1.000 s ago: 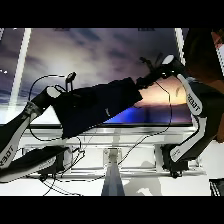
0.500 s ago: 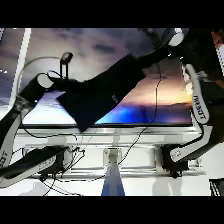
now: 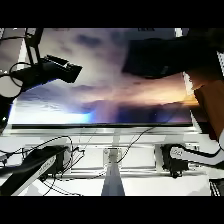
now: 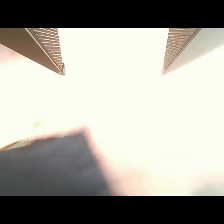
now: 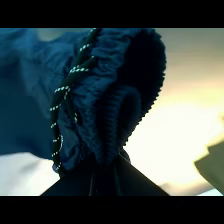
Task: Fold the clothes and pants, and hang the long-sleeved shirts on hangers.
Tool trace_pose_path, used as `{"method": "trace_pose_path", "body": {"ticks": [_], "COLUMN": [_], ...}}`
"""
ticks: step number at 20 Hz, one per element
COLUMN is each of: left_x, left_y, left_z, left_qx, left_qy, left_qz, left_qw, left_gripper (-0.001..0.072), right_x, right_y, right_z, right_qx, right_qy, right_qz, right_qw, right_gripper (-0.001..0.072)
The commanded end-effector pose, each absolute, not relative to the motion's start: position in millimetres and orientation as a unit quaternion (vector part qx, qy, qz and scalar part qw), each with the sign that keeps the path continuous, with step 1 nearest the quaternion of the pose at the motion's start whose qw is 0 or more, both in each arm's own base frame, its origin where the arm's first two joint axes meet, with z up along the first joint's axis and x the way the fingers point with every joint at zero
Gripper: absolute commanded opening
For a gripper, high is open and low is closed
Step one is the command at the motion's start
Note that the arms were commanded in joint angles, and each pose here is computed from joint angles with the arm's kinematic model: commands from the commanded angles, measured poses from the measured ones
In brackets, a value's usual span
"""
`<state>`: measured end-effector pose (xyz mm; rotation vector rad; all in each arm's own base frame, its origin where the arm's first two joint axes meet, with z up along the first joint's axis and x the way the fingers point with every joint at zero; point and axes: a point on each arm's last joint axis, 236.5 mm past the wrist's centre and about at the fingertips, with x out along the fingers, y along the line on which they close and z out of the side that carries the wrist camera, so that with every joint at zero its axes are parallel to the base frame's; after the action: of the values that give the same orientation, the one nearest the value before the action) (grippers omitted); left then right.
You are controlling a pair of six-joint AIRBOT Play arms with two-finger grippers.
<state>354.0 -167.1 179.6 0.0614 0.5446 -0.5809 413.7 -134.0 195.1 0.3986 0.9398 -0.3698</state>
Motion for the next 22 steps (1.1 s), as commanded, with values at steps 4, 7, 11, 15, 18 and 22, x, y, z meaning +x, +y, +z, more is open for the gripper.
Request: {"method": "trace_pose_path", "body": {"ticks": [4,7,11,15,18,22], "left_x": [353,354,354,354,354,354], "left_y": [-156,-155,-155,-155,-155,-155], "left_z": [193,191,191,191,191,191], "left_qx": [0.059,0.062,0.062,0.062,0.062,0.062], "left_qy": [0.242,0.243,0.243,0.243,0.243,0.244], "left_qz": [-0.267,-0.266,-0.266,-0.266,-0.266,-0.266], "left_qw": [0.931,0.931,0.931,0.931,0.931,0.931], "left_gripper": [0.0693,0.0693,0.0693,0.0693,0.0693,0.0694], "right_x": [249,191,140,125,134,174], "right_y": [-248,-266,-279,-287,-286,-274], "right_z": [256,263,273,272,271,265], "right_qx": [0.316,0.345,0.367,0.376,0.366,0.324], "right_qy": [0.352,0.331,0.296,0.288,0.299,0.350], "right_qz": [-0.434,-0.495,-0.551,-0.567,-0.548,-0.458], "right_qw": [0.767,0.726,0.689,0.674,0.690,0.750], "right_gripper": [0.0038,0.0038,0.0039,0.0361,0.0681,0.0676]}}
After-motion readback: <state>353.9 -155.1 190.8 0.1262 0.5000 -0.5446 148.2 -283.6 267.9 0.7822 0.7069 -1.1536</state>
